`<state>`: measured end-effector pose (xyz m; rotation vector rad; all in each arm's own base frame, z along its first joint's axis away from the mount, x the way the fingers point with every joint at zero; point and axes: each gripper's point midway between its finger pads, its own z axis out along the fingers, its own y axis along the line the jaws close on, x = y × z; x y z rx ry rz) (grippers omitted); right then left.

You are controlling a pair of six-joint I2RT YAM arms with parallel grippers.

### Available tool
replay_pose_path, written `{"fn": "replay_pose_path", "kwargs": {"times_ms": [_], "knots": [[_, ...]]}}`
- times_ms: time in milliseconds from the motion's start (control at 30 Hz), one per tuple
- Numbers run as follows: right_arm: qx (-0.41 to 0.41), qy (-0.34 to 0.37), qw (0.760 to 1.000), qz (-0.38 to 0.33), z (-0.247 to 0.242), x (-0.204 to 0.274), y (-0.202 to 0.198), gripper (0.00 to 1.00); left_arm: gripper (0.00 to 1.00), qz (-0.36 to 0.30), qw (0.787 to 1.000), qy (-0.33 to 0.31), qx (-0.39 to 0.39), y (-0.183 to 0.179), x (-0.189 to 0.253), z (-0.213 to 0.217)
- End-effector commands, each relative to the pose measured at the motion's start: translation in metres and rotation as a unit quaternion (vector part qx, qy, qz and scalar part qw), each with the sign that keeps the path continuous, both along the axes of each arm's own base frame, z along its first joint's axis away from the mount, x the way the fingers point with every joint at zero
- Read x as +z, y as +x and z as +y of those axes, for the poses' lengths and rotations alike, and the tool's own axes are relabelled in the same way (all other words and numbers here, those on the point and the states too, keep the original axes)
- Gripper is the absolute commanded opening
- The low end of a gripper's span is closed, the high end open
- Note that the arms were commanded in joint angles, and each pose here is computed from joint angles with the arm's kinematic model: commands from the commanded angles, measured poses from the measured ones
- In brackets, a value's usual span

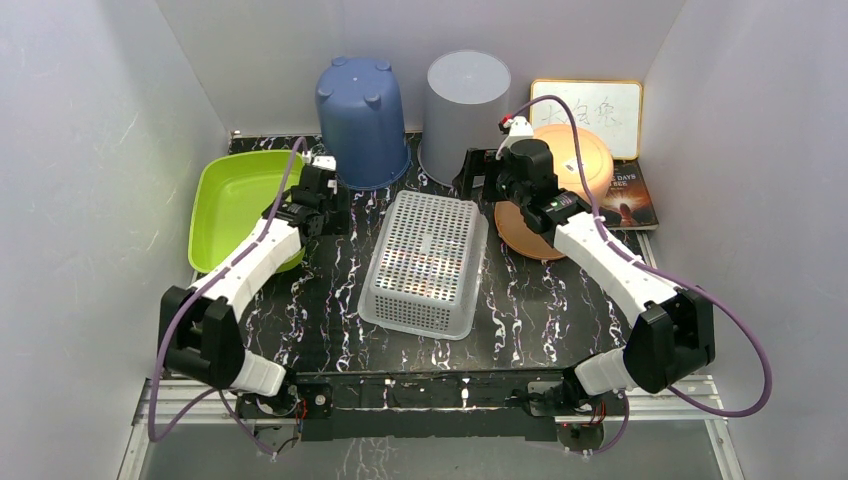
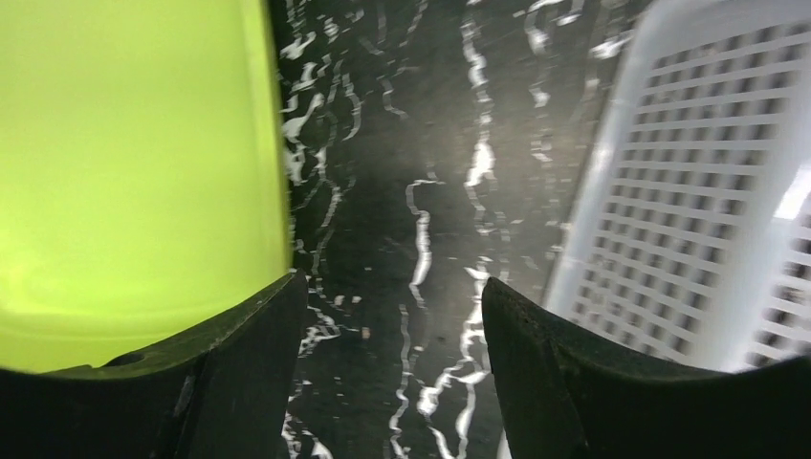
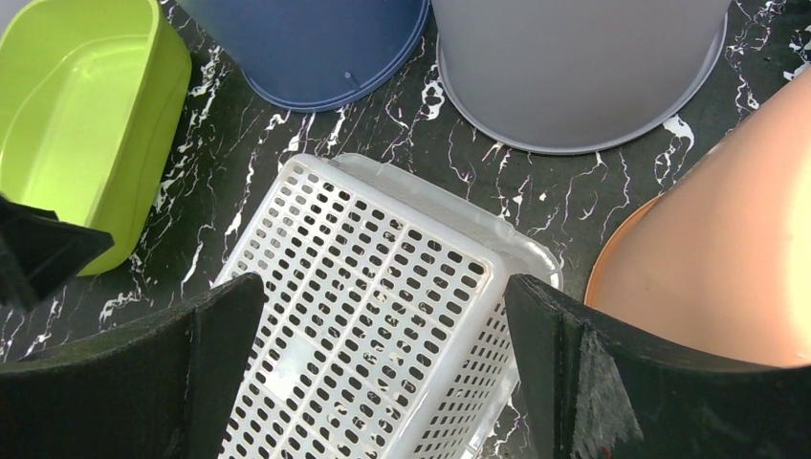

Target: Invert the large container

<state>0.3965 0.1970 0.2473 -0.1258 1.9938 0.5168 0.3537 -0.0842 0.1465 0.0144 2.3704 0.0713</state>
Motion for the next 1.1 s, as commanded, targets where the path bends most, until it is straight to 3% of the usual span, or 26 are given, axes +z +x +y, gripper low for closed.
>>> {"fn": "replay_pose_path", "kwargs": {"times_ms": [0,200,333,500,667,733,800,867,1067], "knots": [[-0.001,0.012,1.0,-0.026,-0.001,0.014,0.003,0.98,0.65,-0.001,0.994,0.101,0.033,0.006,-0.005,0.04],[-0.002,0.005,1.0,-0.02,-0.003,0.005,0.002,0.98,0.65,-0.002,0.991,0.109,0.073,0.012,-0.012,0.068],[-0.002,0.006,1.0,-0.017,-0.003,0.0,0.001,0.98,0.64,0.042,0.99,0.099,0.086,0.008,-0.035,0.081],[-0.001,0.007,1.0,-0.016,-0.003,-0.004,0.0,0.98,0.57,0.094,0.987,0.099,0.089,0.004,-0.058,0.078],[-0.004,0.001,1.0,-0.016,-0.007,-0.009,-0.003,0.98,0.49,0.099,0.987,0.085,0.089,0.003,-0.067,0.074],[-0.005,-0.001,1.0,-0.017,-0.009,-0.01,-0.003,0.98,0.38,0.108,0.986,0.086,0.094,0.0,-0.071,0.074],[-0.008,-0.004,1.0,-0.018,-0.012,-0.011,-0.003,0.98,0.15,0.118,0.985,0.084,0.093,-0.004,-0.072,0.073],[-0.01,-0.006,1.0,-0.017,-0.014,-0.012,-0.004,0.98,0.0,0.118,0.986,0.079,0.091,-0.007,-0.071,0.07],[-0.01,-0.004,1.0,-0.02,-0.015,-0.01,-0.006,0.98,0.0,0.136,0.983,0.087,0.088,-0.021,-0.077,0.071]]}}
